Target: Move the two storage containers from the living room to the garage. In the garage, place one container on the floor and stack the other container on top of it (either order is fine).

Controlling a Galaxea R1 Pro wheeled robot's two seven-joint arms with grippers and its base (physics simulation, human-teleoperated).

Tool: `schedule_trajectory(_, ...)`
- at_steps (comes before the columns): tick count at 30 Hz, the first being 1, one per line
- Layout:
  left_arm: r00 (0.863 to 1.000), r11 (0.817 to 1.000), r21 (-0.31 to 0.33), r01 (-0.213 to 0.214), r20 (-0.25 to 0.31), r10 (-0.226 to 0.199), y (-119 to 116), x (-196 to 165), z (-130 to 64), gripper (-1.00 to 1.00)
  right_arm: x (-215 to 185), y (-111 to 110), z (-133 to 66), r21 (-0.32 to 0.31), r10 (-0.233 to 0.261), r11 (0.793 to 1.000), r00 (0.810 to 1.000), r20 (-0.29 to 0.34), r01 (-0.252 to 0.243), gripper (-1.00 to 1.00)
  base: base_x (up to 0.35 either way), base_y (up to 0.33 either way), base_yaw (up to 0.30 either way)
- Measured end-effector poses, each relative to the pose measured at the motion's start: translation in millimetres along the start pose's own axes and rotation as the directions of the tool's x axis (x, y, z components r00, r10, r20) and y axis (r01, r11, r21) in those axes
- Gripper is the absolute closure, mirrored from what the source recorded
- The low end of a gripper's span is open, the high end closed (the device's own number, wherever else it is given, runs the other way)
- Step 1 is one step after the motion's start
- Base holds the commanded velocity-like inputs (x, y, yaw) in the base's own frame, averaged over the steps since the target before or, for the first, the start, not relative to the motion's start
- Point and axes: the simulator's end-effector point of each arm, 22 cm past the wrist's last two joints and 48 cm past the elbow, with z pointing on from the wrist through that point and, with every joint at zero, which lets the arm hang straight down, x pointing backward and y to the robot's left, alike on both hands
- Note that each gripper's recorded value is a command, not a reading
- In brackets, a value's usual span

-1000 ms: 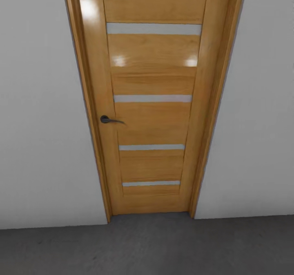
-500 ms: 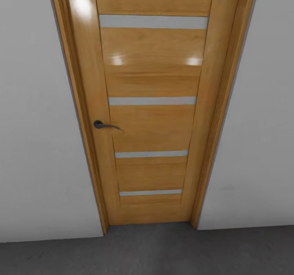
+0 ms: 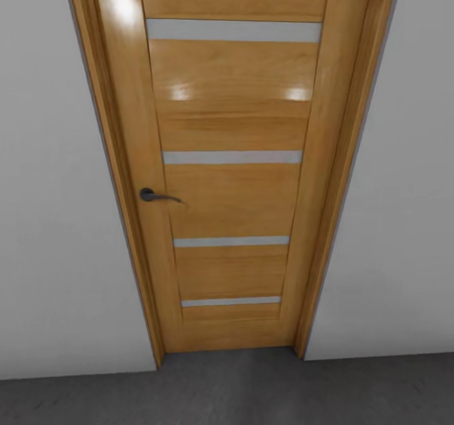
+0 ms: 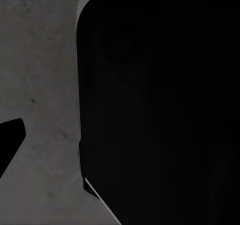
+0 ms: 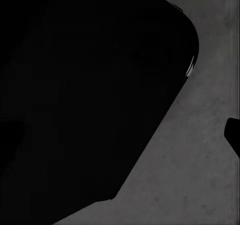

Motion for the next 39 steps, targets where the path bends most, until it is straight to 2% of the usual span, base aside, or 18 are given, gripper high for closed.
schedule_trajectory(14,1.000,1.000,0.000,0.001,0.001,-0.001,0.0,-0.2,0.0,-1.00,0.1,0.0,0.0,0.000,0.000,1.000,1.000,0.000,0.000,-1.00,0.236,-0.139,0.000)
schedule_trajectory(23,1.000,1.000,0.000,0.002,-0.003,-0.002,0.1,0.9,0.1,-1.00,1.2,0.9,0.1,-0.004,-0.019,1.000,1.000,-0.004,0.019,-1.00,0.078,-0.012,0.066)
schedule_trajectory(26,1.000,1.000,0.000,0.002,0.012,-0.002,0.1,-2.4,0.0,-1.00,1.2,1.1,0.0,-0.004,-0.019,1.000,1.000,-0.003,0.019,-1.00,0.088,0.000,0.031)
schedule_trajectory(39,1.000,1.000,0.000,0.002,0.026,-0.002,0.1,-5.0,-0.1,-1.00,1.2,1.1,0.0,-0.004,-0.017,1.000,1.000,-0.003,0.017,-1.00,0.271,0.000,0.003)
